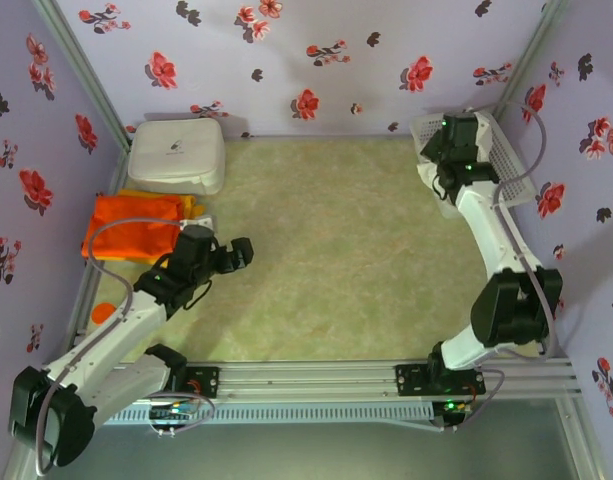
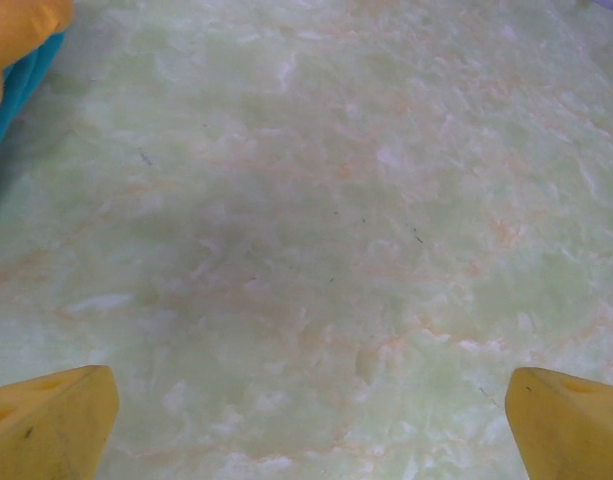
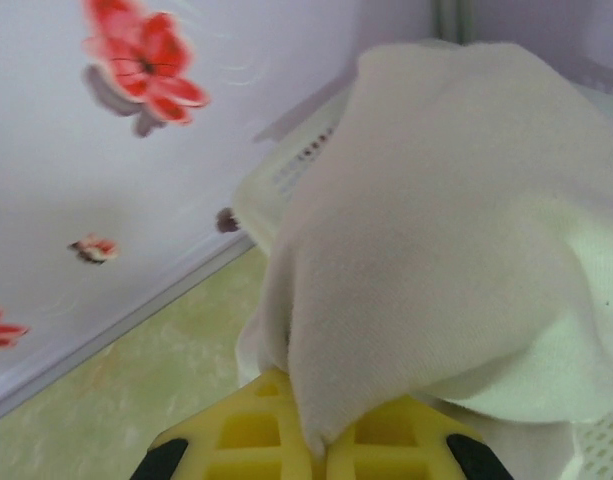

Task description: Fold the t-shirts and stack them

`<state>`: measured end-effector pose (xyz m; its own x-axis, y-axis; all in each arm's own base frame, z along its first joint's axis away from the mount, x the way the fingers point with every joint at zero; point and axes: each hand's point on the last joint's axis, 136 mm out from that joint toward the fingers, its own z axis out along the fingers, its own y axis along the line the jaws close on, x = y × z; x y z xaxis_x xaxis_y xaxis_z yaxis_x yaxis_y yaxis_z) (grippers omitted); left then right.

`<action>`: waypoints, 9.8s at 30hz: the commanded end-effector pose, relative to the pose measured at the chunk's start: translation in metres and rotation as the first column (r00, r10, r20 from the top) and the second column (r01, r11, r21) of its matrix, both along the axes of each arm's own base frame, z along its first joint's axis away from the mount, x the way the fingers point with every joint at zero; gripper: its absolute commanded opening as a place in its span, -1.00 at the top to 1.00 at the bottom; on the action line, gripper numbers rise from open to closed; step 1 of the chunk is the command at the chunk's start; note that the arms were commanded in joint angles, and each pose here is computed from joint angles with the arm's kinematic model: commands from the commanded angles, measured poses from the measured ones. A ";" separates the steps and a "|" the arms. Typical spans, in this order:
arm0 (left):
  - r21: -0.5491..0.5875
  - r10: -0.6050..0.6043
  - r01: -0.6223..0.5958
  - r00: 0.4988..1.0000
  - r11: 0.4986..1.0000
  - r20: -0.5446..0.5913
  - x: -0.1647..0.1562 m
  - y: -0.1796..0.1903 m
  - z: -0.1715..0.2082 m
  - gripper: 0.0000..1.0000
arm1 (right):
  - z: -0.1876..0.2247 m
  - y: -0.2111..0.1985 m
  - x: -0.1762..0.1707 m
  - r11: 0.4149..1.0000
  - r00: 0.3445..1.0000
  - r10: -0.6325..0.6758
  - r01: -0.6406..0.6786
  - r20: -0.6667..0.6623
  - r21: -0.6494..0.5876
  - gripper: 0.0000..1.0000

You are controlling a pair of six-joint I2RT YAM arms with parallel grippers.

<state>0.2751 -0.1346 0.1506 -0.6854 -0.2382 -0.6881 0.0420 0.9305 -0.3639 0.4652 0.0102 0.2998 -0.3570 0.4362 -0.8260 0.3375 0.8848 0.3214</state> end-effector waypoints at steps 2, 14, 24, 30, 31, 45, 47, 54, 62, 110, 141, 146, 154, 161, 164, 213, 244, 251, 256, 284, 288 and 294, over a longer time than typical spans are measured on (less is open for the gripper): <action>-0.013 -0.048 0.048 0.998 0.999 0.041 0.012 -0.015 0.015 -0.99 | 0.087 0.046 -0.030 0.980 0.962 0.170 -0.142 0.214 -0.139 1.00; -0.124 -0.047 0.047 0.999 0.991 0.003 0.018 -0.026 0.021 -0.99 | 0.096 0.189 -0.087 0.775 0.750 0.621 -0.631 0.228 -0.036 0.94; -0.125 -0.018 0.020 1.000 0.992 0.015 0.011 -0.011 0.038 -0.99 | 0.137 0.276 -0.124 0.606 0.572 0.740 -0.795 0.353 0.019 0.89; -0.113 0.005 -0.004 1.000 0.994 0.005 0.005 0.001 0.036 -0.99 | 0.133 0.273 -0.122 0.633 0.607 0.713 -0.772 0.352 0.049 0.89; -0.107 0.006 -0.006 1.000 0.994 0.000 0.005 0.002 0.035 -0.99 | 0.123 0.269 -0.121 0.652 0.629 0.704 -0.756 0.330 0.051 0.88; 0.005 0.012 -0.012 0.995 1.000 -0.096 -0.013 0.018 0.002 -0.99 | -0.107 0.102 -0.148 0.962 0.919 0.262 -0.274 -0.295 -0.001 -0.99; 0.008 0.021 -0.021 0.992 1.000 -0.121 -0.015 0.019 -0.007 -0.93 | -0.119 0.084 -0.156 0.972 0.917 0.218 -0.235 -0.336 -0.012 -0.99; -0.011 0.032 -0.035 0.977 0.999 -0.209 -0.022 0.006 -0.045 -0.62 | -0.144 0.070 -0.166 0.982 0.902 0.182 -0.189 -0.390 0.023 -0.97; 0.070 0.137 -0.122 0.948 0.990 -0.286 -0.019 0.012 -0.087 -0.62 | -0.194 0.091 -0.173 0.964 0.841 0.263 -0.205 -0.473 0.172 -0.85; 0.211 0.061 -0.024 0.984 0.977 -0.169 0.151 -0.039 -0.047 1.00 | -0.200 0.171 -0.244 0.829 0.688 0.559 -0.464 -0.463 0.312 1.00; -0.067 -0.080 0.064 0.960 0.996 -0.267 -0.020 -0.066 -0.047 -0.61 | -0.163 0.230 -0.106 0.791 0.684 0.593 -0.595 -0.424 0.146 -0.61; -0.055 -0.162 0.153 0.952 0.987 -0.259 -0.056 -0.097 -0.059 -0.62 | -0.205 0.222 -0.062 0.787 0.659 0.615 -0.551 -0.434 0.279 -0.41; -0.017 -0.217 0.221 0.938 0.975 -0.272 -0.081 -0.136 -0.079 -0.62 | -0.245 0.231 -0.016 0.788 0.646 0.615 -0.517 -0.452 0.334 -0.27; 0.061 -0.208 0.237 0.930 0.970 -0.304 -0.089 -0.144 -0.099 -0.51 | -0.273 0.239 -0.015 0.785 0.626 0.618 -0.475 -0.475 0.397 -0.09; 0.086 -0.192 0.228 0.931 0.970 -0.311 -0.089 -0.139 -0.103 -0.16 | -0.279 0.237 -0.019 0.789 0.622 0.614 -0.469 -0.486 0.396 0.22; 0.109 0.086 -0.048 0.924 0.993 -0.372 -0.048 0.024 -0.060 0.76 | -0.294 0.275 0.002 0.849 0.678 0.523 -0.468 -0.517 0.246 -0.36; 0.197 0.122 -0.061 0.941 0.979 -0.317 0.011 0.047 -0.033 0.74 | -0.247 0.105 -0.261 0.966 0.879 0.171 -0.060 -0.446 0.253 0.99; 0.210 0.101 -0.031 0.938 0.977 -0.331 0.026 0.045 -0.032 0.65 | -0.176 0.066 -0.255 0.971 0.986 0.134 -0.111 -0.097 0.214 0.05; 0.205 0.080 -0.006 0.932 0.979 -0.352 0.021 0.043 -0.031 0.19 | -0.138 0.069 -0.231 0.977 0.982 0.177 -0.169 -0.061 0.127 -0.46; 0.074 0.112 -0.089 0.906 0.993 -0.409 -0.060 0.052 -0.039 -0.39 | -0.274 0.125 -0.038 0.950 0.738 0.311 -0.259 -0.599 0.175 -0.16; 0.078 0.109 -0.084 0.900 0.993 -0.423 -0.059 0.051 -0.044 -0.39 | -0.282 0.131 -0.036 0.943 0.722 0.331 -0.275 -0.608 0.187 0.14; 0.081 0.121 -0.095 0.902 0.992 -0.414 -0.056 0.052 -0.049 -0.39 | -0.247 0.125 -0.035 0.948 0.768 0.315 -0.286 -0.558 0.142 0.92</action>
<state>0.2195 -0.0812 0.1072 -0.8855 -0.2823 -0.3690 -0.1910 0.9452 -0.2647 0.4328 0.1376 0.0289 -0.8871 0.2648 -0.3779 0.2006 0.9588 0.2010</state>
